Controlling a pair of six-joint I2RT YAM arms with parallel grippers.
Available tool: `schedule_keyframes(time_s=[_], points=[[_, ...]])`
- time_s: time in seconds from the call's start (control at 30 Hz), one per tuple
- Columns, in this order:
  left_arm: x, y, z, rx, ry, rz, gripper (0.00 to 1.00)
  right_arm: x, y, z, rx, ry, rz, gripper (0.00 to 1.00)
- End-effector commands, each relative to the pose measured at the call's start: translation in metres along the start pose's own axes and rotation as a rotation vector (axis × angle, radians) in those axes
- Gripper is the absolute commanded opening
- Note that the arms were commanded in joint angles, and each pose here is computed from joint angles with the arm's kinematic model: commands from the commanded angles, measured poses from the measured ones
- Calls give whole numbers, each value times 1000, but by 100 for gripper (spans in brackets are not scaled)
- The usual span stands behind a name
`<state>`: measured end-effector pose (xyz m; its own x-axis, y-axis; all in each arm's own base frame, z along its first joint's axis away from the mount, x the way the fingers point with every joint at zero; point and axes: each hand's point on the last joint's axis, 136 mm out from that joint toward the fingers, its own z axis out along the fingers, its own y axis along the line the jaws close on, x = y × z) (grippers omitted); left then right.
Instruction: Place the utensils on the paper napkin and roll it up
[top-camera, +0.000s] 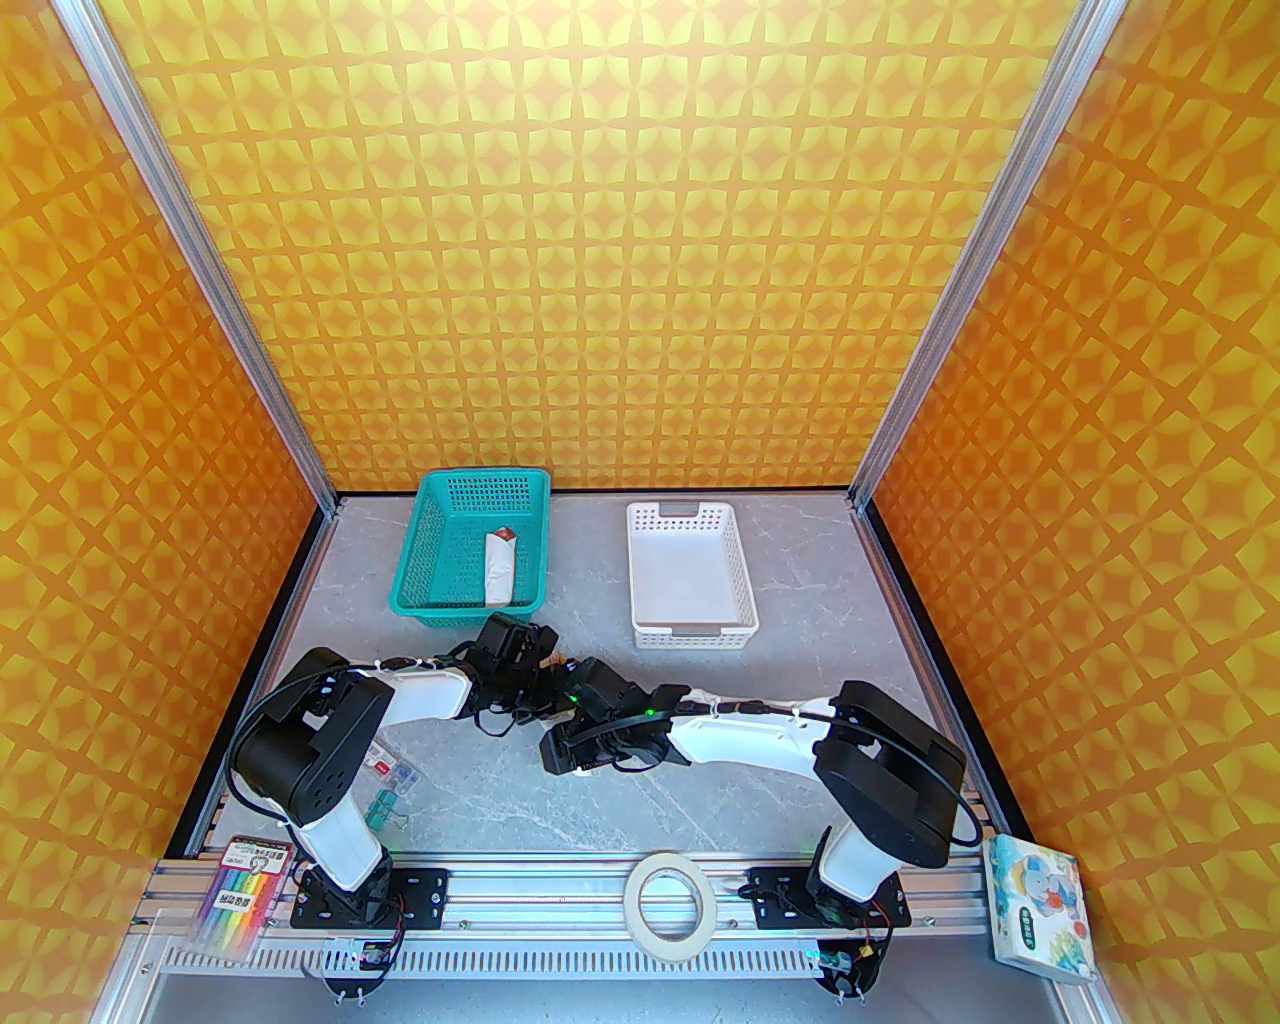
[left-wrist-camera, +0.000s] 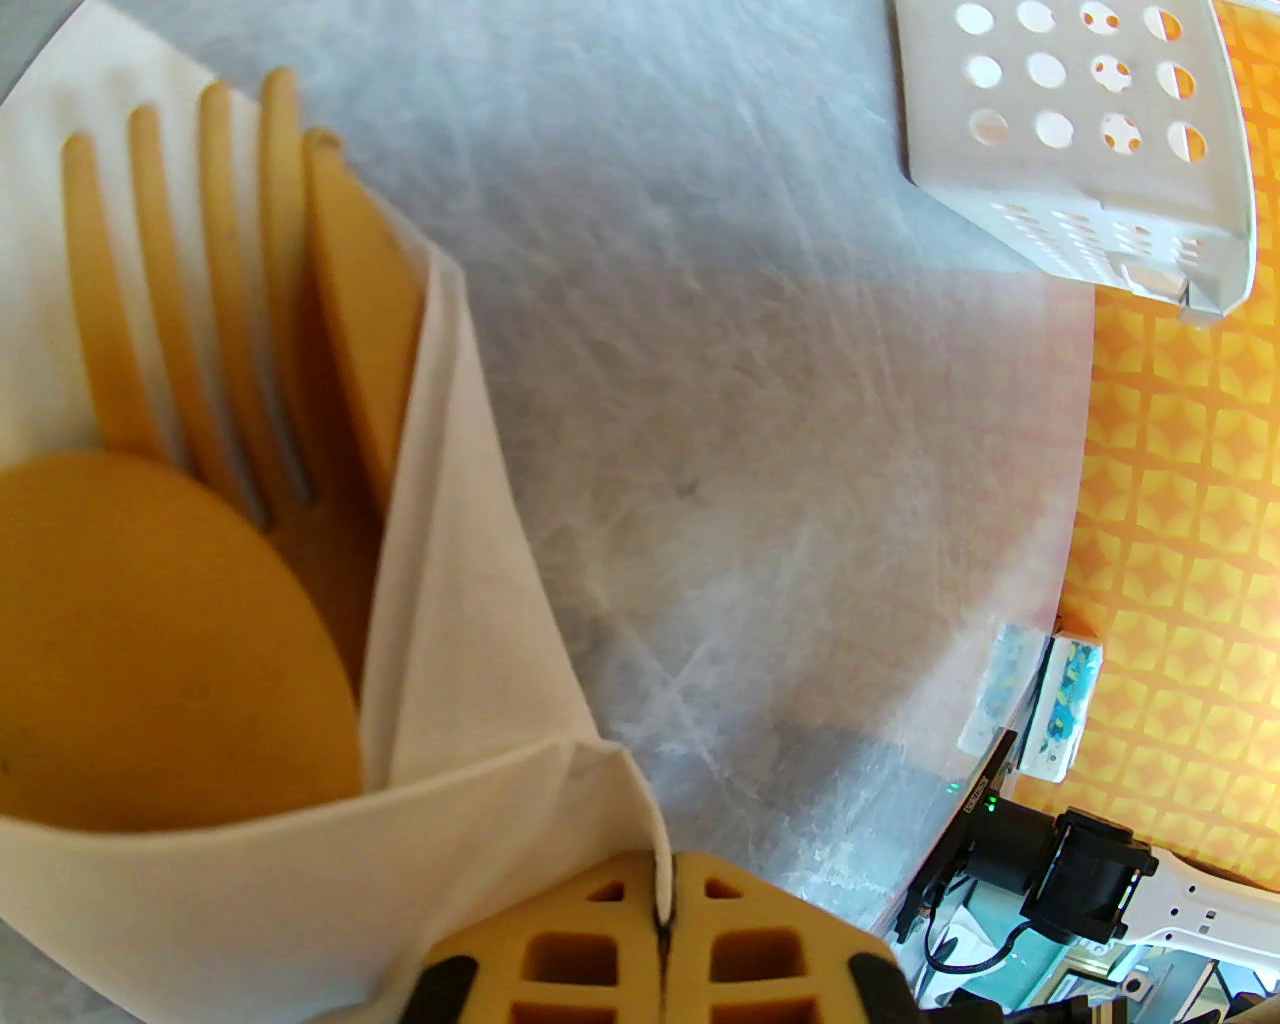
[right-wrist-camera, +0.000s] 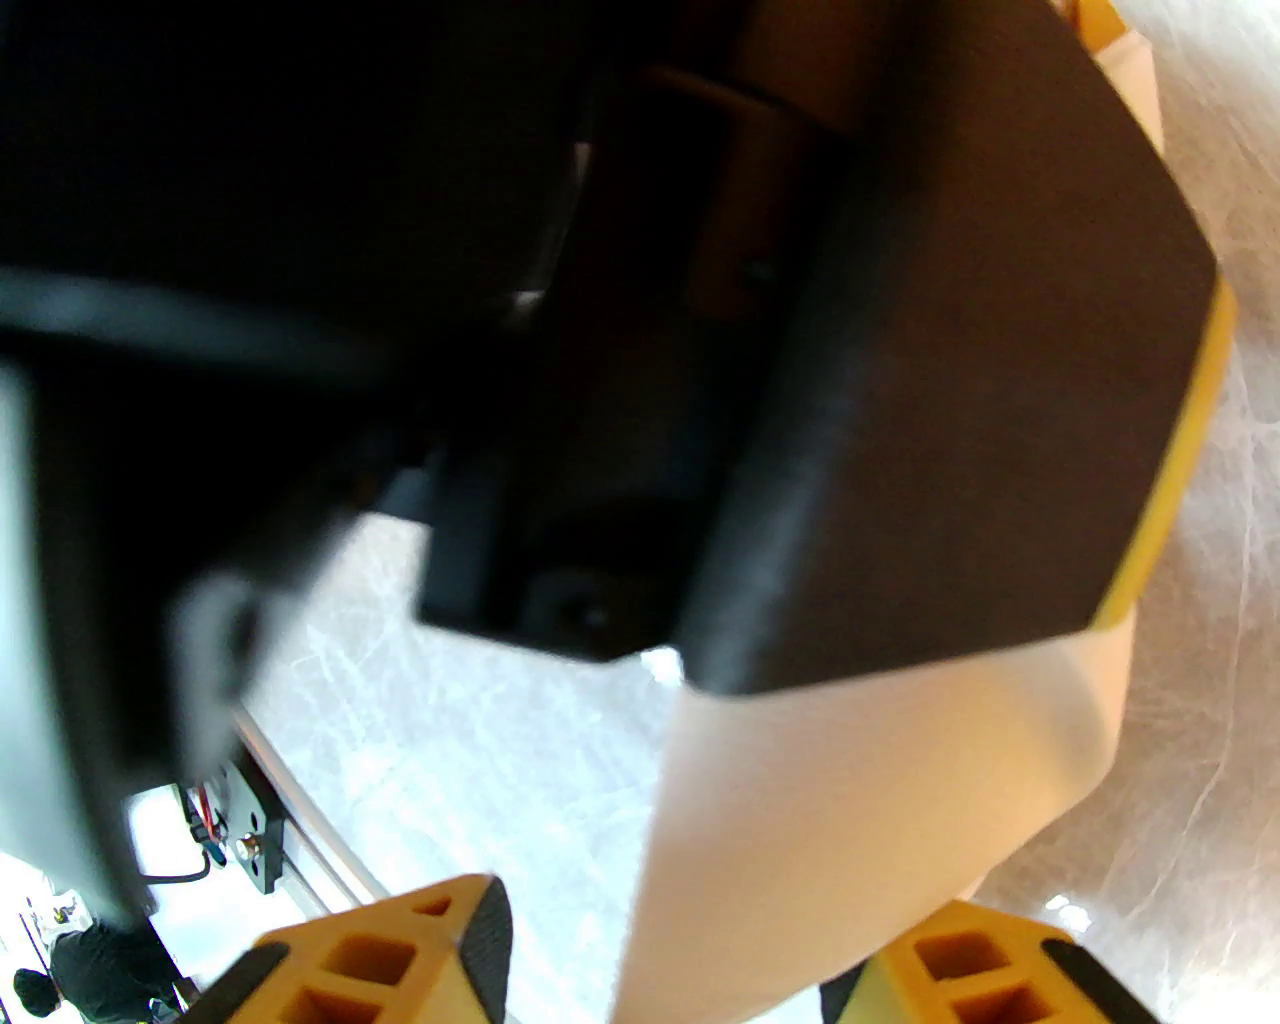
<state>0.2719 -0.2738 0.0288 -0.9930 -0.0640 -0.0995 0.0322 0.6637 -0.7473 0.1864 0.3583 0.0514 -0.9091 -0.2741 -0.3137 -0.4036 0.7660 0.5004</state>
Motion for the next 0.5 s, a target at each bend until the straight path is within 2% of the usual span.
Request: schedule_keyframes(time_s=[0.0, 0.47], points=[[1, 5, 3, -23, 1, 7, 0, 9, -4, 8, 22, 47, -2, 51], [0, 8, 3, -35, -11, -1, 0, 22, -8, 7, -4, 55, 29, 17]])
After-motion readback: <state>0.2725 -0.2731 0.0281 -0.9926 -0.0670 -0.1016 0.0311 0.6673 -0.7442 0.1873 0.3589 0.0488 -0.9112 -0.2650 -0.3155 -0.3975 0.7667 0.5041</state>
